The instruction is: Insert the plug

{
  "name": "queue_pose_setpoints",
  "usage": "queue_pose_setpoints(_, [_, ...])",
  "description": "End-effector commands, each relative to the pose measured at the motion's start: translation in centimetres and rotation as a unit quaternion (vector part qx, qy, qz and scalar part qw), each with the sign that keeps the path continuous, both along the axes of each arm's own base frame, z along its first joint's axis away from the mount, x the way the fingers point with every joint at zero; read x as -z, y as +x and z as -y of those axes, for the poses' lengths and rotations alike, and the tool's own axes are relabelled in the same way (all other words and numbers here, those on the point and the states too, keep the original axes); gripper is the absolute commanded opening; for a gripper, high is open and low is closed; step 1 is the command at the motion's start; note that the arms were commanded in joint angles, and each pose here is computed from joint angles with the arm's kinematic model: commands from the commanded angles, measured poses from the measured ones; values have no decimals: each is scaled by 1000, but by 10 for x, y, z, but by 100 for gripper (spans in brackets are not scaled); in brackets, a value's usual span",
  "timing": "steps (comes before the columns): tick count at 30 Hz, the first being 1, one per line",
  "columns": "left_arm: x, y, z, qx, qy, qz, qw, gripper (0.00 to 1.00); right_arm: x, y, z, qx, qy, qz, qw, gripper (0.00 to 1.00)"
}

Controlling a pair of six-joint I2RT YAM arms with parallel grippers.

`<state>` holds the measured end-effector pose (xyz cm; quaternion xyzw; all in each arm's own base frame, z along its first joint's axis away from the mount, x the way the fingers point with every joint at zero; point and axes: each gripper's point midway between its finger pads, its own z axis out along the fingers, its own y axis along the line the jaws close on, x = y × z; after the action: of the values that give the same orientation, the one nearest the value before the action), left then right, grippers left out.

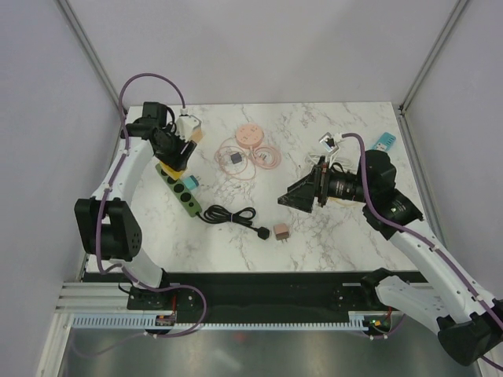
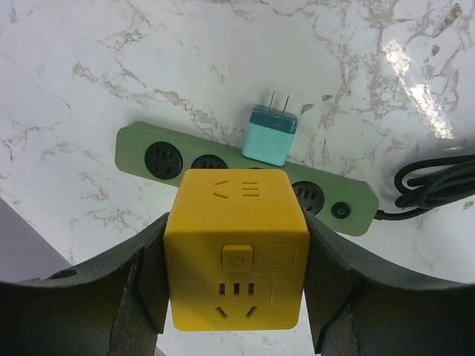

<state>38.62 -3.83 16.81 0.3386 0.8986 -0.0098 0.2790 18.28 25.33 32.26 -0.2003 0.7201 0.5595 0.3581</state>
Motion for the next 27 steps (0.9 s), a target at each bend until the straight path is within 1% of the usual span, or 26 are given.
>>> queue_pose_setpoints(1, [-1, 10, -13, 12, 5, 0, 1000, 2, 11, 21, 3, 43, -22, 21, 999, 98])
queue_pose_setpoints(3, [4, 9, -13, 15, -10, -8, 1000, 2, 15, 24, 3, 47, -25, 13, 998, 98])
queue_pose_setpoints(6, [18, 14, -27, 9, 24, -23, 999, 2, 22, 28, 1, 53, -26, -2, 998, 98])
queue_pose_setpoints(10, [27, 25, -26, 10, 8, -35, 999, 2, 27, 32, -2, 57, -18, -10, 998, 98])
queue_pose_setpoints(12, [40, 24, -28, 16, 17, -54, 998, 2, 31, 33, -3, 59, -14, -24, 998, 98])
queue_pose_setpoints(14, [46, 24, -30, 16, 22, -62, 998, 2, 30, 35, -4, 60, -7, -22, 998, 98])
queue_pose_setpoints(17, [51, 21, -44, 7, 54, -69, 996, 2, 34, 39, -5, 64, -7, -28, 997, 98])
queue_pose_setpoints(18, [50, 21, -45, 9, 55, -68, 996, 2, 36, 40, -6, 63, -9, -34, 997, 98])
queue_pose_setpoints(19, [48, 22, -42, 12, 49, -65, 997, 2, 37, 41, -7, 63, -10, -32, 997, 98])
queue_pose_setpoints(20, [46, 23, -56, -3, 41, -61, 997, 2, 39, 41, -7, 63, -11, -35, 997, 98])
queue_pose_setpoints(21, [44, 25, -52, 5, 27, -57, 998, 2, 41, 42, -7, 66, -12, -37, 997, 98])
queue_pose_setpoints(25, [48, 19, -54, 34, 33, -59, 997, 2, 47, 47, -9, 71, -4, -48, 996, 98])
queue_pose_setpoints(27, [47, 18, -56, 37, 20, -58, 997, 2, 52, 48, -11, 70, -2, -60, 996, 98])
